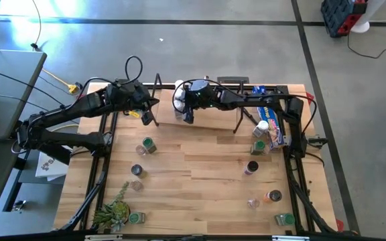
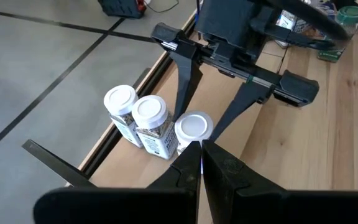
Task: Shelf spices
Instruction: Put the bottom white seasoning bottle on the shelf aligned with the other white seasoning bottle
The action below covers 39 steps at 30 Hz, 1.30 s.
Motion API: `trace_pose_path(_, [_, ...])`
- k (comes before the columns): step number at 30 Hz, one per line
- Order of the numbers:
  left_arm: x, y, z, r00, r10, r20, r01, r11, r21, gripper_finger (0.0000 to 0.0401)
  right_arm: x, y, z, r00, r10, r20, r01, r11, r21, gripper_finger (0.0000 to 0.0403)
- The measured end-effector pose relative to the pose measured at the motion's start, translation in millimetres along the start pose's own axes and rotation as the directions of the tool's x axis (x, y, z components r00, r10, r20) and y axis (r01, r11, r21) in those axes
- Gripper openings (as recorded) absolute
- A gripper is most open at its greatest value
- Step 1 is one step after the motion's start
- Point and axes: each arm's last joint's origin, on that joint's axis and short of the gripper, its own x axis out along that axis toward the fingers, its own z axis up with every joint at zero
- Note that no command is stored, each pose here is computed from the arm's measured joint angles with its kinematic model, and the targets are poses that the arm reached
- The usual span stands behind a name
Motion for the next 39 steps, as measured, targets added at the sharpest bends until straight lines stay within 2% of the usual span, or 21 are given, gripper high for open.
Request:
trace_pose_path(6, [0, 0, 0, 1.000, 0.000, 0.001, 0.000, 1.000, 0.000, 0.0012, 0, 0, 0, 1.000, -0.020, -0.006, 0.020, 1.000, 0.002, 0.0196])
trace_pose_path(22, [0, 0, 0, 1.000, 0.001, 0.001, -0.001, 1.000, 0.000, 0.0012, 2, 13, 4, 0.989, -0.146, -0.031, 0.149, 0.980, 0.128, 0.0193])
trace_pose_path(27, [0, 0, 0, 1.000, 0.002, 0.001, -0.002, 1.000, 0.000, 0.0012, 1, 12, 4, 0.988, -0.152, -0.029, 0.155, 0.974, 0.164, 0.0193])
trace_pose_path(39, [0, 0, 0, 1.000, 0.010, 0.000, -0.010, 1.000, -0.001, 0.0012, 1, 12, 4, 0.988, -0.153, -0.027, 0.155, 0.975, 0.161, 0.0205])
